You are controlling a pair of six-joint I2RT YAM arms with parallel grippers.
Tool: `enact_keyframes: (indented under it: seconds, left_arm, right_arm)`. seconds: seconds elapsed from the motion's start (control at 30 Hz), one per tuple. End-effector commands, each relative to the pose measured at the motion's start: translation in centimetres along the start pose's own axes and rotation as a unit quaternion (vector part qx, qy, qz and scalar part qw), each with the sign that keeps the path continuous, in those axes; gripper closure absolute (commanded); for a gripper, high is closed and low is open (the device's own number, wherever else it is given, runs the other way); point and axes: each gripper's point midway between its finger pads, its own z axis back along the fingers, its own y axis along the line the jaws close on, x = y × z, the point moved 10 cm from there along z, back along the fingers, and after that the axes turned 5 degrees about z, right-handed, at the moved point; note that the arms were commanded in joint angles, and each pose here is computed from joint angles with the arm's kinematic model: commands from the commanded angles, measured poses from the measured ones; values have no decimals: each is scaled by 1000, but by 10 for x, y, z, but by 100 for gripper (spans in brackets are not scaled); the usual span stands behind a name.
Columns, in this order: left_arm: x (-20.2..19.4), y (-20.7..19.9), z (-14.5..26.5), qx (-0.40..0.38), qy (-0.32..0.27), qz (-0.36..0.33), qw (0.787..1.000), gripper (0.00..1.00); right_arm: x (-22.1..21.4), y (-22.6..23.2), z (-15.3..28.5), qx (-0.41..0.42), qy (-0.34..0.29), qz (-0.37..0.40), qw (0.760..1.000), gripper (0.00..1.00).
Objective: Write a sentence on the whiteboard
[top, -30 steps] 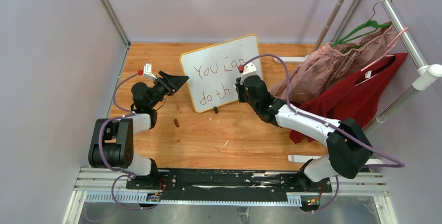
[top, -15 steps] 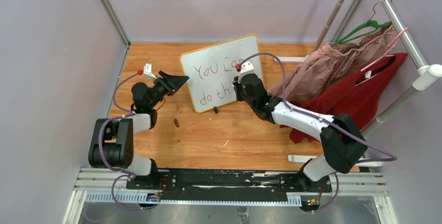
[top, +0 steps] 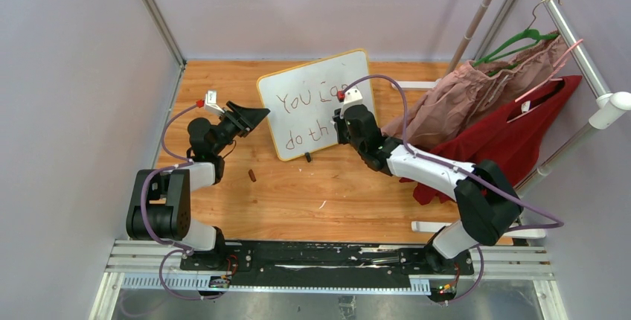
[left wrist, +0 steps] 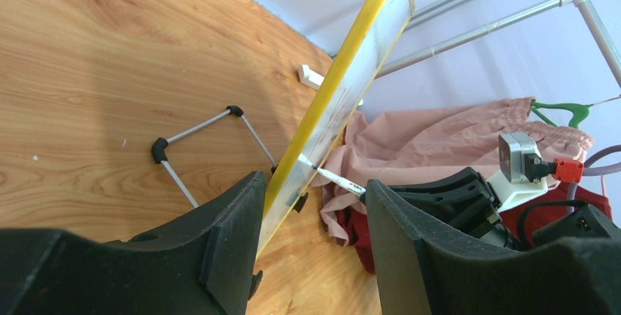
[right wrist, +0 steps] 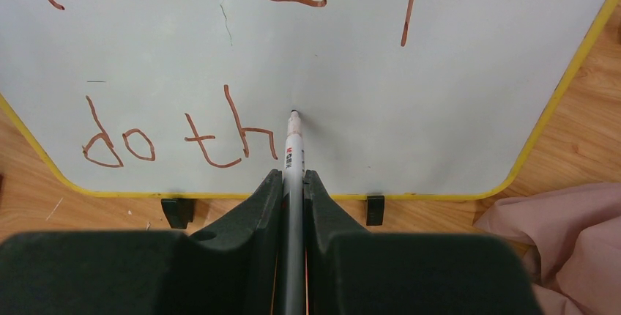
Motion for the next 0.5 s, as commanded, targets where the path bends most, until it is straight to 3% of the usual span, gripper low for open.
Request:
enact_keyframes:
  seconds: [0.0, 0.47]
  left_arm:
    - [-1, -5, 1, -18, 2, -14, 1000, 43]
    - [-1, -6, 1, -18, 2, -14, 1000, 42]
  right_arm:
    - [8, -6, -6, -12, -9, -15, 1000, 100]
    - [13, -10, 8, -9, -24, -22, 999, 100]
